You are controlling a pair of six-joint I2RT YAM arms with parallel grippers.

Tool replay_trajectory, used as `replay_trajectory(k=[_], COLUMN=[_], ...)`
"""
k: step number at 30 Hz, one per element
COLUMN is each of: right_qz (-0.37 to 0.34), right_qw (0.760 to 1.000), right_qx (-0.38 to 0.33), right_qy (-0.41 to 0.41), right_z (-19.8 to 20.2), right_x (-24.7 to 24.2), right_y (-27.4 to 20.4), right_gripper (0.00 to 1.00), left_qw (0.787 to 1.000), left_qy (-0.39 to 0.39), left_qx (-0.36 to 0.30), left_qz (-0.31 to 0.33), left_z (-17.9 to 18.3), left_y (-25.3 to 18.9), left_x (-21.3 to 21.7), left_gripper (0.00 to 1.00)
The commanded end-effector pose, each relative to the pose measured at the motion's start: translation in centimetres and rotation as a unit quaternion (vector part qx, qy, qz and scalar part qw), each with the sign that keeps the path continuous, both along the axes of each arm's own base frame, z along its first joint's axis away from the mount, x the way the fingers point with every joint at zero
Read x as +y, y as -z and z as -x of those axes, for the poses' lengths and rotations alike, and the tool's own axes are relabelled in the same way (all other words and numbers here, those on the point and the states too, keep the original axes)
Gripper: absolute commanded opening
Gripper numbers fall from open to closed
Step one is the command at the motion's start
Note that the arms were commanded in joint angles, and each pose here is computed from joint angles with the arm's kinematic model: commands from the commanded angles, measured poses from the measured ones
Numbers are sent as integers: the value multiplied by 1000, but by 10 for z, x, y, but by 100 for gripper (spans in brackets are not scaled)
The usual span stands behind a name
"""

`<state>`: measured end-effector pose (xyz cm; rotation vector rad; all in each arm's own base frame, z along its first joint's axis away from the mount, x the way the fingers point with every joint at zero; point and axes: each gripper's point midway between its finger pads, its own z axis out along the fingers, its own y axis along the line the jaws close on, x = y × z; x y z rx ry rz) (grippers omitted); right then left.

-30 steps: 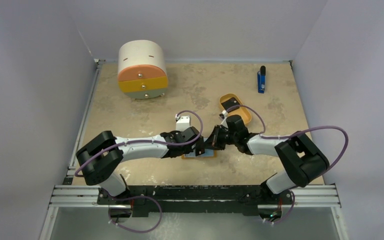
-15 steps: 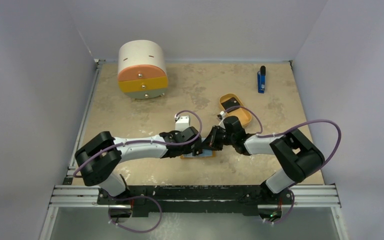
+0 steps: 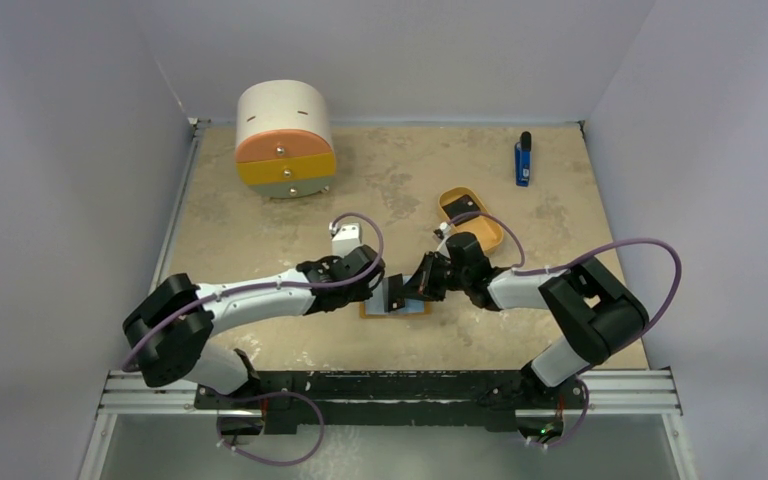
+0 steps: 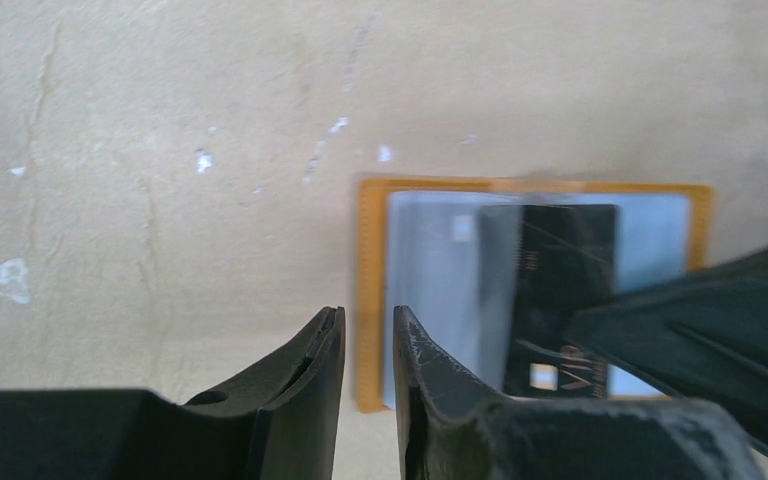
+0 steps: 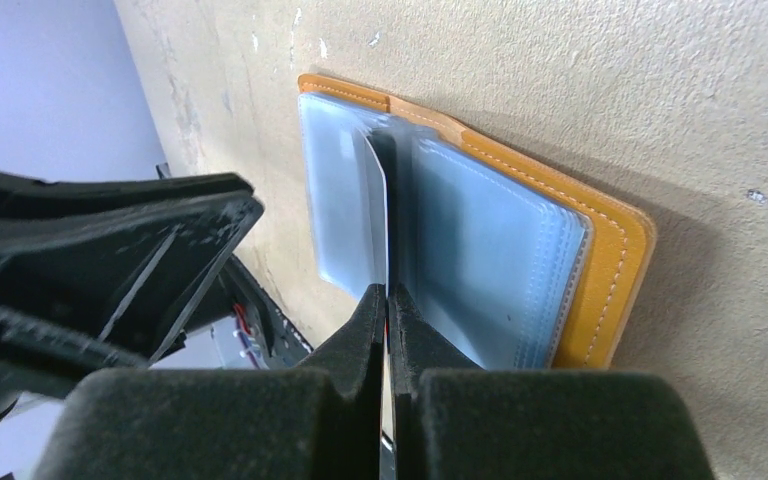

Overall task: Put the credit cards into the card holder
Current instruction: Insert the credit card into the card holder.

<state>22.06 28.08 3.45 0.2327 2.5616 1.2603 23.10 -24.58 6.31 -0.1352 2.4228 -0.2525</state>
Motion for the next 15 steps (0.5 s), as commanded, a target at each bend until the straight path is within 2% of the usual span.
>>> replay_trajectory(k=[1, 7, 13, 15], right_qz=[30, 37, 40, 41], right_qw=[1000, 999, 999, 999], right_qx=[0, -3, -14, -17], right_qy=[-4, -12, -25, -28], right_z=[2, 5, 6, 6], right_x=[-5, -4, 1, 3], right_y=[10, 9, 2, 1], right_gripper=[0, 2, 23, 27], left_qw=[1000, 999, 999, 999], left_qy=[-17, -16, -10, -9], left_qx=[8, 19, 31, 32], left_qz=[-12, -21, -11, -7], left_z=[-2, -1, 3, 4], left_y=[19, 35, 44, 45], left_x=[13, 14, 10, 9], left_gripper=[21, 9, 2, 1])
